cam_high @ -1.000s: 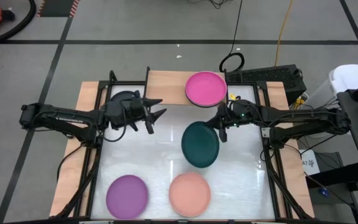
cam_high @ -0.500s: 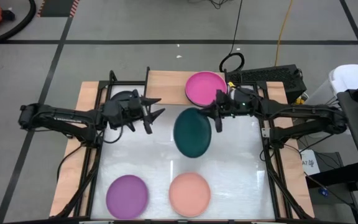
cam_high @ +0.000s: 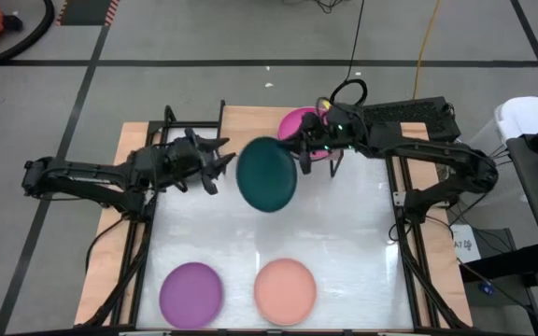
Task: Place and stack plates onto a shelf
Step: Put the dark green plate on the shelf
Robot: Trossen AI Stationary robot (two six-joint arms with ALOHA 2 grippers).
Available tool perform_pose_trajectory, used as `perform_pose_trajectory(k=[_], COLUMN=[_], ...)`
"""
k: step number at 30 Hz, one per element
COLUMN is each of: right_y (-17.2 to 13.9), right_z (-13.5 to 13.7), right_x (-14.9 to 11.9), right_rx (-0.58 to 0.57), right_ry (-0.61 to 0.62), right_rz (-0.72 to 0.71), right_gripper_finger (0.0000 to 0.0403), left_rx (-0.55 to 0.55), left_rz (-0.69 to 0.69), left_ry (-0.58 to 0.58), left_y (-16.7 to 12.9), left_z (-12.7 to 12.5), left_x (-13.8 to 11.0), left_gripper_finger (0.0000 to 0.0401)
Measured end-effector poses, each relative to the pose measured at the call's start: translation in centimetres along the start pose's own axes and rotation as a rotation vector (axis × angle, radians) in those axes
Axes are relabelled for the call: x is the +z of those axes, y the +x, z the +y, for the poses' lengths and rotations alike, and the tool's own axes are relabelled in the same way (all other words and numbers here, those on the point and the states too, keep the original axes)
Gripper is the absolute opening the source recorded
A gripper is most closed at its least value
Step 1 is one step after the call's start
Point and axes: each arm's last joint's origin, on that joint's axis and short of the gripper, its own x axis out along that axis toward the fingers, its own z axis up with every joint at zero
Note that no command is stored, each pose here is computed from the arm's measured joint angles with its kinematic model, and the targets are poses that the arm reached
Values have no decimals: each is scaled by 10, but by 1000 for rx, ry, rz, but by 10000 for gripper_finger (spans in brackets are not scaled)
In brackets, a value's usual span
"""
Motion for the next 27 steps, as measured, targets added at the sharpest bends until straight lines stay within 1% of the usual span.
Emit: perform_pose_trajectory(k=[3,6,8,11,13,16,18,20,22,27], right_y=[9,15,16,19,17,13,11,9,6,-5], right_z=[-9,-17,-23,-32,-38,-45,-47,-50,-53,-64], right_x=[8,16,22,23,24,29,35,40,43,56], right_rx=[-10,-25,-33,-55,-90,-122,-123,-110,-97,-117], right_ry=[-3,-11,-16,-5,2,10,17,25,29,45], right_rz=[41,60,53,43,36,-7,-61,-101,-113,-131], right_gripper_finger=[0,0,0,0,0,0,0,0,0,0], left_rx=[-5,0,2,-3,-16,-17,-13,-3,7,23], left_rz=[40,41,49,71,86,90,87,52,17,12], left_ry=[14,43,62,73,78,80,83,71,59,60], left_y=[5,5,0,-12,-20,-24,-24,-23,-23,-21], left_z=[-4,-4,-2,3,5,7,8,9,11,13], left_x=[-8,-9,-6,0,3,2,-4,-7,-6,-8], left_gripper_finger=[223,223,223,223,223,223,223,223,223,223])
